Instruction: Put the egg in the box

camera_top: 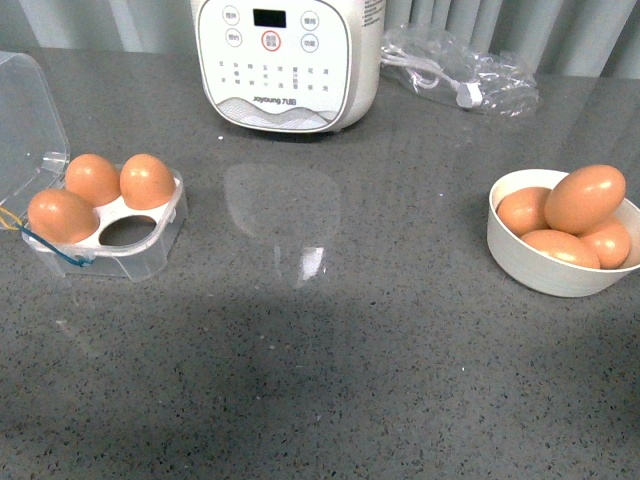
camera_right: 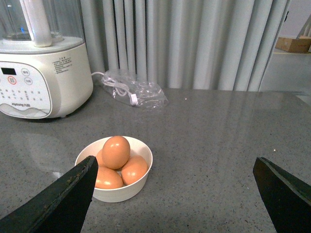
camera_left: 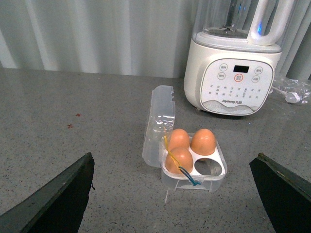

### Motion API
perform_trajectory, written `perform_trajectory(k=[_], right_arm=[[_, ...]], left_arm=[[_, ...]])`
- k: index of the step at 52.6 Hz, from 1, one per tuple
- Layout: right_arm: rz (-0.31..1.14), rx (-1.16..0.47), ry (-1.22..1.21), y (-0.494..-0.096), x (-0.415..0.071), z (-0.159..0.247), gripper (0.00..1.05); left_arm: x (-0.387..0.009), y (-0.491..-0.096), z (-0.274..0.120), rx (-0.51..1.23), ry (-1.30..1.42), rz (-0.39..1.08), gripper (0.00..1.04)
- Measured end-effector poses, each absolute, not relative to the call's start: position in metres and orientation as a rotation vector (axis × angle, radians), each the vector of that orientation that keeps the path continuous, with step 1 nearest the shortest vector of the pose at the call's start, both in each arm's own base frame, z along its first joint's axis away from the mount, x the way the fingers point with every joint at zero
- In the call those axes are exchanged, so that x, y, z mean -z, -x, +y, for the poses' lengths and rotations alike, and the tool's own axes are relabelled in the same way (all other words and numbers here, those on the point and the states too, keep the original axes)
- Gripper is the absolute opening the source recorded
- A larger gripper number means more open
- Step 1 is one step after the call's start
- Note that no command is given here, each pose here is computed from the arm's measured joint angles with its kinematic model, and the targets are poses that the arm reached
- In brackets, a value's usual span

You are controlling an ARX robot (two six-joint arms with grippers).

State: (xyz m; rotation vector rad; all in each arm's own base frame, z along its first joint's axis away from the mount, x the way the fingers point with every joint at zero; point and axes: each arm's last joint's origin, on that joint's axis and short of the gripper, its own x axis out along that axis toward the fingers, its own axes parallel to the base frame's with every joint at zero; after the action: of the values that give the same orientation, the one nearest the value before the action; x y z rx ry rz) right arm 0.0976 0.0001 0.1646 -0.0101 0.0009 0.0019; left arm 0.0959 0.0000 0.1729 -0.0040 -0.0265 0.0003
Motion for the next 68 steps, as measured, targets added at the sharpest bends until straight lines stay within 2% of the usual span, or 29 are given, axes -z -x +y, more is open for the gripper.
perform_trajectory(k=[12, 15, 20, 27, 34, 44, 57, 68], right_arm=[[0.001, -0.002, 0.010, -0.098, -0.165, 0.000, 0.97], [0.061, 0.080, 0.106, -0.100, -0.164, 0.000, 0.97], [0.162, 0.064, 0.205, -0.109, -0.167, 0.001, 0.97], [0.274, -0.047, 0.224, -0.146, -0.188, 0.006, 0.97], [0.490, -0.148, 0.184, -0.198, -0.203, 0.016, 0.97], [0.686, -0.202, 0.112, -0.262, -0.212, 0.028, 0.97], [0.812, -0.209, 0.098, -0.307, -0.201, 0.044, 0.97], [0.886, -0.188, 0.107, -0.321, -0.182, 0.053, 0.96]], left_arm=[[-0.173, -0.096, 0.000, 0.000, 0.004, -0.027, 0.98], [-0.173, -0.096, 0.000, -0.001, 0.004, -0.027, 0.98], [-0.173, -0.096, 0.000, 0.000, 0.004, -0.027, 0.98], [-0.173, -0.096, 0.000, 0.000, 0.004, -0.027, 0.98], [-0.173, -0.096, 0.000, 0.000, 0.004, -0.027, 0.98], [-0.173, -0.096, 0.000, 0.000, 0.004, -0.027, 0.98], [-0.173, -0.096, 0.000, 0.000, 0.004, -0.027, 0.98], [-0.173, -0.096, 0.000, 0.000, 0.004, -0.027, 0.98]])
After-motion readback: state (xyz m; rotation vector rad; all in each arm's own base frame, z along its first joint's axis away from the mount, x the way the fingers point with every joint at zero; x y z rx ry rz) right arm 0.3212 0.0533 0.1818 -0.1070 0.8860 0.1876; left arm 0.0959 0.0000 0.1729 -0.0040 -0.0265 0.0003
